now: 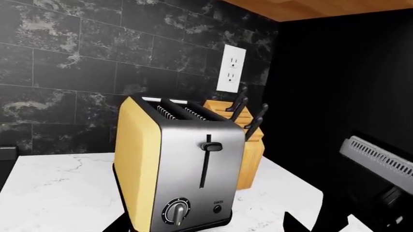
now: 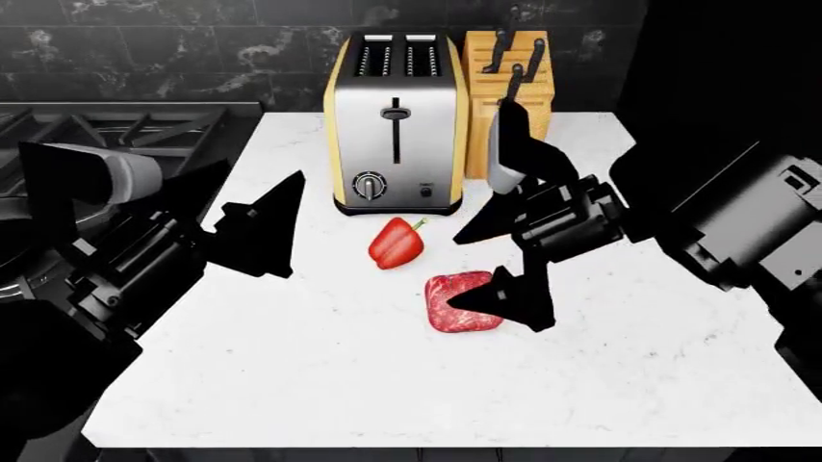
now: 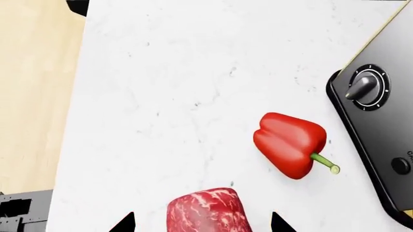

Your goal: Place both pans onto different burners. Then place the bell pepper and the pork loin on different pans.

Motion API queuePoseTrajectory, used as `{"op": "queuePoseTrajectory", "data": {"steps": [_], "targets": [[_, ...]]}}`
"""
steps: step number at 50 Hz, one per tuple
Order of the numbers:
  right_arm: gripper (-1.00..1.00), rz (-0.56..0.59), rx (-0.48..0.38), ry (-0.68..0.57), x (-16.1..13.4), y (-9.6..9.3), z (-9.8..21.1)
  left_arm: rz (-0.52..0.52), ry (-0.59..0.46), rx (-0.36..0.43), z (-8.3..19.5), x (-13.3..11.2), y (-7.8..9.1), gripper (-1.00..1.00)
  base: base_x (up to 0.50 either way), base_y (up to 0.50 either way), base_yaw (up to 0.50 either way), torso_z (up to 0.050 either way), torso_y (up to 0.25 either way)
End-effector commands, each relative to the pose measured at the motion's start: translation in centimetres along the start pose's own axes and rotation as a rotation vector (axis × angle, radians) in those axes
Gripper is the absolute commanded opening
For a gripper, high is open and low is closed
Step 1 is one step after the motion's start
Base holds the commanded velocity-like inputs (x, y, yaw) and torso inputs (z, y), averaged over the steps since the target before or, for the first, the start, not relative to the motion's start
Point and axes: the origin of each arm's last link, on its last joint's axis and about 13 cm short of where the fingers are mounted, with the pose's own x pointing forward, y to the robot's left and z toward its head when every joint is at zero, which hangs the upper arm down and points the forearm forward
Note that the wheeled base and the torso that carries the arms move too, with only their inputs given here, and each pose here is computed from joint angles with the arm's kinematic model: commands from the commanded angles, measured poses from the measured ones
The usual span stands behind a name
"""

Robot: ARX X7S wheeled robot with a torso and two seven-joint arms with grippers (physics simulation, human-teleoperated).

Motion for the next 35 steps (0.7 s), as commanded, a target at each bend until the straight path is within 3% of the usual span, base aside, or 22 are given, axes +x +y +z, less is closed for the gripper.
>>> {"op": "queuePoseTrajectory", "data": {"steps": [1, 9, 35], "targets": [[1.00, -0.008, 0.009, 0.042, 0.3, -0.3, -0.5, 0.001, -0.002, -0.003, 0.0, 0.0, 0.1, 1.00, 0.00, 0.00, 0.00, 0.000, 0.000], [1.00, 0.010, 0.012, 0.078, 1.8, -1.6, -1.3, -0.010, -0.002, 0.000, 0.0, -0.1, -0.1, 1.00, 0.00, 0.00, 0.00, 0.000, 0.000], [1.00, 0.048, 0.030, 0.128, 3.2, -1.5, -2.3, -0.026, -0.003, -0.002, 0.0, -0.3, -0.3, 1.00, 0.00, 0.00, 0.00, 0.000, 0.000]]}}
